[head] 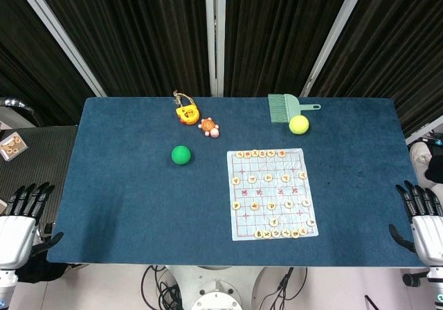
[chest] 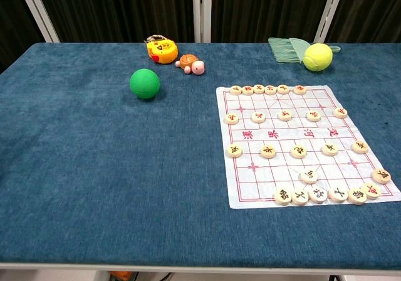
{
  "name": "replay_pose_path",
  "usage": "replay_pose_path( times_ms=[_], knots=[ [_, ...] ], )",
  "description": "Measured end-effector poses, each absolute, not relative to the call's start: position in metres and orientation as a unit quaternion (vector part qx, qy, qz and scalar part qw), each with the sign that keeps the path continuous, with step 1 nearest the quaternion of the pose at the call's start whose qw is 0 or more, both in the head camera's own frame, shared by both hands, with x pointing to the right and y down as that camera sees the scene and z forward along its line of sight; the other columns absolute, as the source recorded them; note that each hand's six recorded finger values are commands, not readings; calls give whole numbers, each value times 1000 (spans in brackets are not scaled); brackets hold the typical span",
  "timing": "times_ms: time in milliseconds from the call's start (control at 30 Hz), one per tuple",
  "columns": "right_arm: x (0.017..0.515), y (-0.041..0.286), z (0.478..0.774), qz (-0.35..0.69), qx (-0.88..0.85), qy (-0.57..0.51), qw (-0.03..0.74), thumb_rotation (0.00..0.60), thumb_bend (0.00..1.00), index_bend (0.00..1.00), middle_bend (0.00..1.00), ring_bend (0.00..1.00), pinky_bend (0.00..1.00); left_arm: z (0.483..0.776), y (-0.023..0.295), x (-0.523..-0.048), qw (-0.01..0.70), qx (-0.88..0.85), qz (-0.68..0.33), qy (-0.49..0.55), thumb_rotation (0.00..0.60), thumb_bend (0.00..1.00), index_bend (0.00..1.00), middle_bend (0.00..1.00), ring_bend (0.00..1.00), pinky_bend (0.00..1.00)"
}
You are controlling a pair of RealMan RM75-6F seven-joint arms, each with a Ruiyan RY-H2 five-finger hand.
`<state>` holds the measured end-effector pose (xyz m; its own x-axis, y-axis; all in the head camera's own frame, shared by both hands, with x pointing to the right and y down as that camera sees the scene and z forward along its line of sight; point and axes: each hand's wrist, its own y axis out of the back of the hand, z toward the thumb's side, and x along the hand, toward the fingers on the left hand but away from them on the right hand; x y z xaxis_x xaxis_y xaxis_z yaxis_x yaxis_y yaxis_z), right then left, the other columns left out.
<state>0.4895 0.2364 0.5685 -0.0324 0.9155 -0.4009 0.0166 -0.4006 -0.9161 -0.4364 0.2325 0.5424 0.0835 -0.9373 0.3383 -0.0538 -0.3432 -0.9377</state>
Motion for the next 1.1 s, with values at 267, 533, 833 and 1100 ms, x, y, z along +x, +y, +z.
replay_pose_path(
  times_ms=[267, 533, 833, 1100],
  knots=[
    [484, 239, 574, 596, -592, -389, 377, 600, 229, 0, 0, 0, 0, 543, 236, -437, 405, -615, -544, 403, 600, 128, 73, 47, 0, 0],
    [469, 243, 582, 595, -605, -358, 389, 600, 229, 13, 0, 0, 0, 539, 236, -436, 409, -614, -540, 406, 600, 128, 73, 47, 0, 0],
    [423, 251, 609, 583, -633, -290, 419, 600, 220, 77, 0, 0, 0, 541, 240, -438, 406, -614, -540, 407, 600, 128, 73, 47, 0, 0],
    [380, 267, 637, 566, -662, -250, 423, 600, 221, 106, 0, 0, 0, 538, 245, -440, 406, -613, -540, 409, 600, 128, 73, 47, 0, 0]
  ],
)
